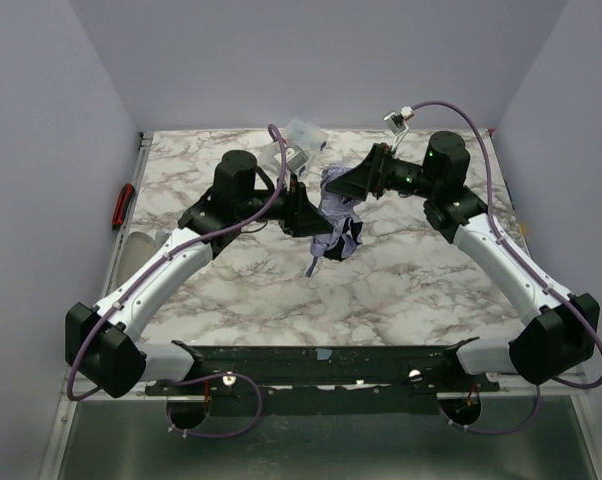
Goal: Open the umbrella
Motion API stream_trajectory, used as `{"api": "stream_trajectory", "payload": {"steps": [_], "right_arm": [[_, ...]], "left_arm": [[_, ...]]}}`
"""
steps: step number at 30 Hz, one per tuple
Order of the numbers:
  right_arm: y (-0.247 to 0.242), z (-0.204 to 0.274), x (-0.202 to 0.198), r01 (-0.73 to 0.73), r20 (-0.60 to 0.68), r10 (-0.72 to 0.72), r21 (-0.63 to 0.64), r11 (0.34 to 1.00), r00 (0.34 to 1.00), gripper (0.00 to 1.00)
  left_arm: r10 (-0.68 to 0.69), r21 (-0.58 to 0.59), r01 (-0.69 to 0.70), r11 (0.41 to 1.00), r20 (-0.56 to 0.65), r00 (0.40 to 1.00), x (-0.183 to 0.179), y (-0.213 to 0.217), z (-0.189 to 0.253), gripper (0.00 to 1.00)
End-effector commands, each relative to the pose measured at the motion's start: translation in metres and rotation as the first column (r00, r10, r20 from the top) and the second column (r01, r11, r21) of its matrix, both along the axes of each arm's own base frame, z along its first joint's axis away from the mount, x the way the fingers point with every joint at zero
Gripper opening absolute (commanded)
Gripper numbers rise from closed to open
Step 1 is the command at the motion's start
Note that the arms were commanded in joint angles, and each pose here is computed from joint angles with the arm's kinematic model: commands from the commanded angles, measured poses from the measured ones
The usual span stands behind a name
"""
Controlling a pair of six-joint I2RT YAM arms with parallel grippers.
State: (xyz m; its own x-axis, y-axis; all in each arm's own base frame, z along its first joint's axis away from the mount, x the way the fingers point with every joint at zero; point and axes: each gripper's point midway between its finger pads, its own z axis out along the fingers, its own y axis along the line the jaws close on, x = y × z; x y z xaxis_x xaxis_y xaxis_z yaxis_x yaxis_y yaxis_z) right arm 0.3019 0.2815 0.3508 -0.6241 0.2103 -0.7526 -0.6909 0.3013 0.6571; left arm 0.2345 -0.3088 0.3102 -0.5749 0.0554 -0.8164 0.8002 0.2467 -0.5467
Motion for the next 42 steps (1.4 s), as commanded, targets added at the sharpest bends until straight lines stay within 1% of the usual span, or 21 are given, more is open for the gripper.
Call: {"api": "stream_trajectory", "payload": {"steps": [1,3,5,6,7,8,9,10,12,14,16,19,23,27,32,34,36,38,42], "right_arm": [[0.009,0.0,0.003,0.002,0.005,-0.002,0.002,1.0,1.0,0.91],[0.012,-0.001,-0.003,-0.022,0.008,0.022,0.01,1.0,1.0,0.75],[0.013,-0.002,-0.006,-0.034,0.0,0.034,0.02,0.999,0.999,0.56],[0.013,-0.002,-0.007,-0.038,0.002,0.038,0.021,0.999,0.999,0.49],[0.013,-0.002,-0.008,-0.043,0.005,0.043,0.022,0.999,0.999,0.35],[0.013,-0.001,-0.008,-0.047,0.01,0.046,0.024,0.999,0.999,0.21],[0.013,0.001,-0.008,-0.047,0.023,0.046,0.025,0.999,0.999,0.06],[0.013,0.003,-0.007,-0.04,0.035,0.039,0.024,0.999,0.999,0.01],[0.012,0.012,-0.004,-0.028,0.068,0.026,0.033,0.999,0.997,0.01],[0.013,0.02,-0.002,-0.031,0.091,0.027,0.045,0.999,0.995,0.01],[0.014,0.027,-0.003,-0.039,0.103,0.033,0.061,0.997,0.994,0.01],[0.014,0.033,-0.002,-0.034,0.122,0.025,0.069,0.997,0.992,0.01],[0.011,0.042,0.004,-0.008,0.136,-0.003,0.082,0.997,0.991,0.01],[0.006,0.054,0.011,0.006,0.15,-0.021,0.099,0.995,0.988,0.01],[0.001,0.069,0.015,0.011,0.18,-0.032,0.115,0.993,0.983,0.01],[-0.002,0.074,0.017,0.019,0.192,-0.042,0.121,0.992,0.981,0.01],[-0.004,0.075,0.02,0.026,0.2,-0.05,0.12,0.992,0.979,0.01],[-0.005,0.075,0.019,0.028,0.213,-0.052,0.113,0.993,0.976,0.01],[-0.006,0.064,0.02,0.033,0.213,-0.05,0.082,0.996,0.976,0.01]], "left_arm": [[-0.085,-0.033,0.088,0.996,0.076,0.993,-0.011,-0.007,0.023,0.0],[-0.084,-0.03,0.087,0.996,0.078,0.993,-0.01,-0.007,0.022,0.0],[-0.082,-0.028,0.084,0.996,0.078,0.994,-0.01,-0.006,0.021,0.0],[-0.082,-0.026,0.084,0.996,0.078,0.994,-0.01,-0.006,0.02,0.0],[-0.083,-0.023,0.085,0.996,0.077,0.994,-0.01,-0.006,0.019,0.01],[-0.082,-0.02,0.084,0.996,0.077,0.994,-0.01,-0.005,0.018,0.06],[-0.081,-0.014,0.083,0.996,0.075,0.994,-0.011,-0.005,0.016,0.13],[-0.085,-0.009,0.086,0.996,0.072,0.994,-0.012,-0.004,0.013,0.21],[-0.091,0.008,0.09,0.996,0.071,0.993,-0.013,-0.003,0.007,0.39],[-0.097,0.025,0.096,0.995,0.063,0.993,-0.014,-0.002,0.001,0.51],[-0.098,0.043,0.096,0.994,0.058,0.993,-0.014,0.0,-0.006,0.58],[-0.108,0.069,0.105,0.992,0.051,0.993,-0.017,0.002,-0.017,0.63],[-0.108,0.097,0.104,0.99,0.031,0.994,-0.021,0.007,-0.035,0.64],[-0.116,0.138,0.113,0.984,0.012,0.993,-0.027,0.013,-0.057,0.62],[-0.123,0.167,0.126,0.978,-0.026,0.992,-0.038,0.02,-0.079,0.48],[-0.133,0.171,0.136,0.976,-0.031,0.991,-0.043,0.023,-0.084,0.48],[-0.134,0.179,0.137,0.974,-0.028,0.991,-0.046,0.025,-0.087,0.52],[-0.133,0.184,0.132,0.974,-0.009,0.991,-0.047,0.028,-0.087,0.6],[-0.104,0.163,0.09,0.983,0.081,0.991,-0.04,0.029,-0.07,0.64]]}}
